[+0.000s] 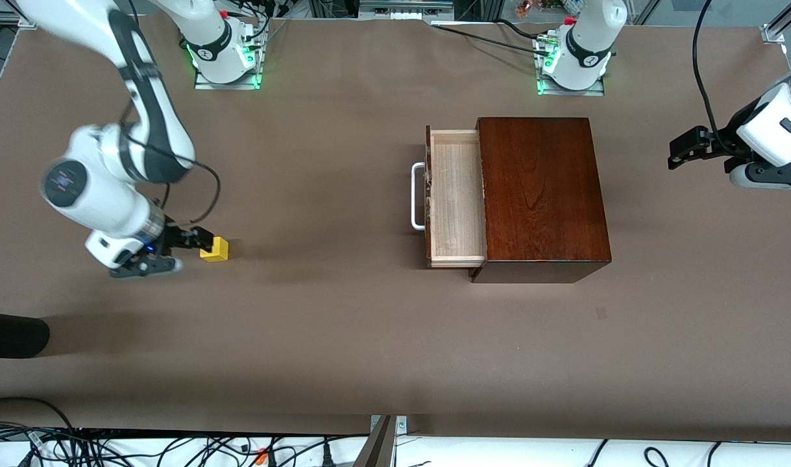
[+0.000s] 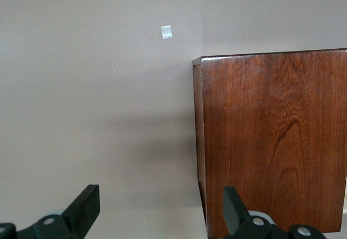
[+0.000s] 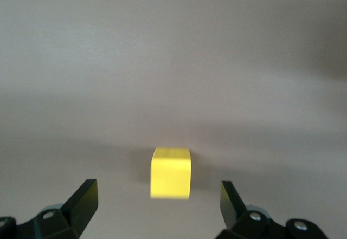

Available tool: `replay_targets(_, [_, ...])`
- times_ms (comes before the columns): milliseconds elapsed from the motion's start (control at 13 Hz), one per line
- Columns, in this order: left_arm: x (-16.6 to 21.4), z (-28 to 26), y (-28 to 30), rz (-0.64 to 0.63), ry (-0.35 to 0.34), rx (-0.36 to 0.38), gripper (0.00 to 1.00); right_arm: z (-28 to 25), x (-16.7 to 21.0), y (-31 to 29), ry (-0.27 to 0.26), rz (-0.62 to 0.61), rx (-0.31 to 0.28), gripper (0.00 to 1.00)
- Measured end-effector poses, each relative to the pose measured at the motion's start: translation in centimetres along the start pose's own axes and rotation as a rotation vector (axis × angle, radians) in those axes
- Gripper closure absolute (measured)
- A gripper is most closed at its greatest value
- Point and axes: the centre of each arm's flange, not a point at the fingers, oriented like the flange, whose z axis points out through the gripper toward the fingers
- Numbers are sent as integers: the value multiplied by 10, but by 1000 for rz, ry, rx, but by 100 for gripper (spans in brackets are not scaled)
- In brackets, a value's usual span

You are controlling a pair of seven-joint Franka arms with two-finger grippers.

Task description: Open drawer, take yellow block, close drawer

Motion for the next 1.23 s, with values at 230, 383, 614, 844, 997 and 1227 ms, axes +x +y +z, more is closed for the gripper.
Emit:
replay_targets(230, [0,0,0,0,0,0,0,-89,-20,-3,1,-6,25,0])
replay_targets(383, [0,0,-1,-1,0,0,0,-138,-35,-5,7,-12,36,0])
replay_targets(614, [0,0,-2,-4,-1,0,0,-201,-51,-8,-14,-24,46,0])
replay_targets(844, [0,0,-2,-4,-1,0,0,-237,-54,2,-15,-10,45,0])
replay_targets(997, [0,0,-2,-4,-1,0,0,-238,-54,9,-17,-1,34,0])
replay_targets(1227, [-1,1,-1,-2,-8,0,0,-233,-52,14,-30,5,25,0])
